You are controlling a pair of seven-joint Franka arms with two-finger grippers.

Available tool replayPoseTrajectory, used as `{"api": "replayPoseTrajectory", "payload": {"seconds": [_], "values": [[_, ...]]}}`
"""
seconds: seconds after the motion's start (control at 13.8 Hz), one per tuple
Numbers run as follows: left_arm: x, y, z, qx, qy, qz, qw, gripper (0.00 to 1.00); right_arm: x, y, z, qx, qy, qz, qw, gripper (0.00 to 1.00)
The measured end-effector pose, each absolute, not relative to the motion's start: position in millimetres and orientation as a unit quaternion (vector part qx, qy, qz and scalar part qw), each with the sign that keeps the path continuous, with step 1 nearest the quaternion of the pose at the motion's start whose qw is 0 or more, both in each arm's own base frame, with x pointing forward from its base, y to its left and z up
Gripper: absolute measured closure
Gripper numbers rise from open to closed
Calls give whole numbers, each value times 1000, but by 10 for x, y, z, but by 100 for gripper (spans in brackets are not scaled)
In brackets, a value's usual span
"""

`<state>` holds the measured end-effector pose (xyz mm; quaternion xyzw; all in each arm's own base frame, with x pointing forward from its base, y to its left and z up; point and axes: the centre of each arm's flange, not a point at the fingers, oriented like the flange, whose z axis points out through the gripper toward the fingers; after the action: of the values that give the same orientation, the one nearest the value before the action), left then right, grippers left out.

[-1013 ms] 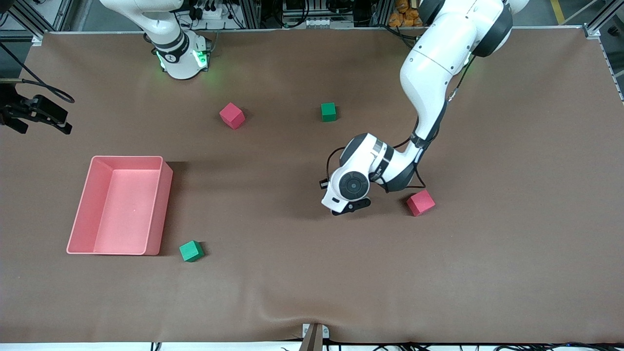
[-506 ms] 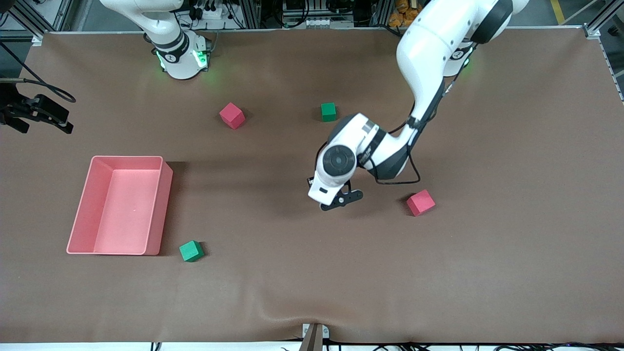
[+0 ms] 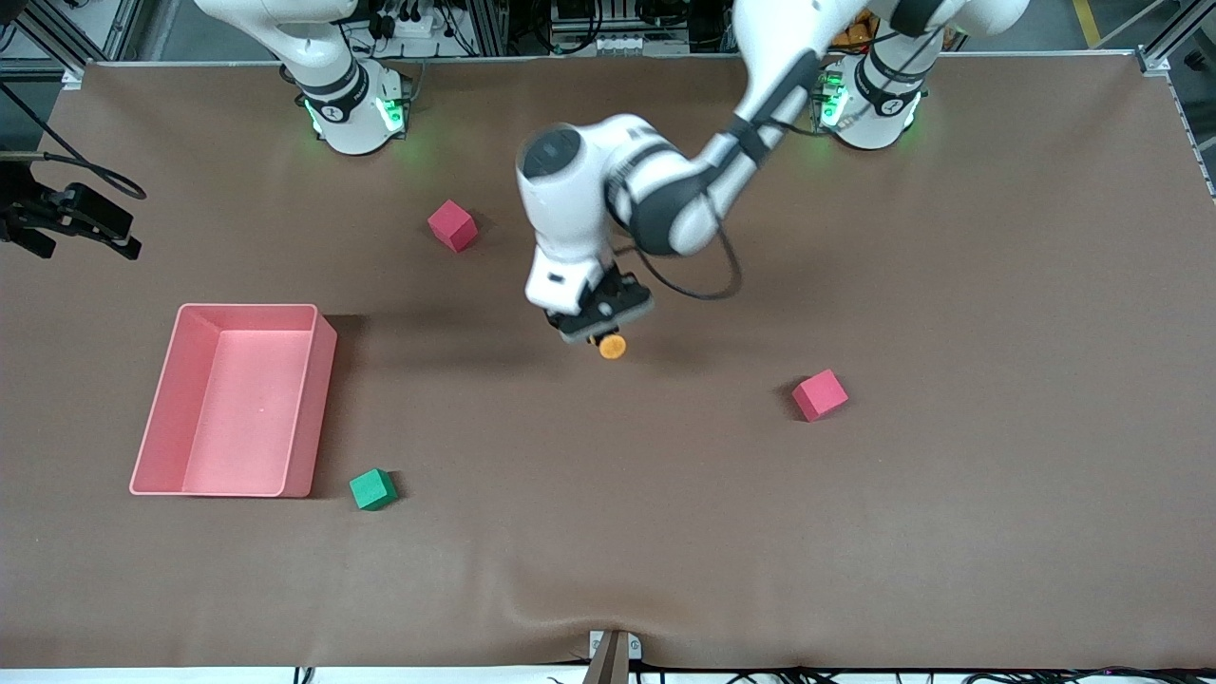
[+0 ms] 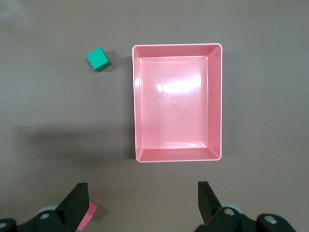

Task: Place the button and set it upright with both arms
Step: 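Lift the button with the left gripper and turn it cap up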

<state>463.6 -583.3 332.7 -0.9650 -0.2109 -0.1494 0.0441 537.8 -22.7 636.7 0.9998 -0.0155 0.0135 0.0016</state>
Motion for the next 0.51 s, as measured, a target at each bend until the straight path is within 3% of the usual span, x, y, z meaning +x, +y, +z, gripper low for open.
{"api": "replayPoseTrajectory", "payload": {"seconds": [0.51], "values": [[3903,-6292,2068,-895,-229,-378,59,58,5366,-220,6357,1000,-15,8,1,0]]}}
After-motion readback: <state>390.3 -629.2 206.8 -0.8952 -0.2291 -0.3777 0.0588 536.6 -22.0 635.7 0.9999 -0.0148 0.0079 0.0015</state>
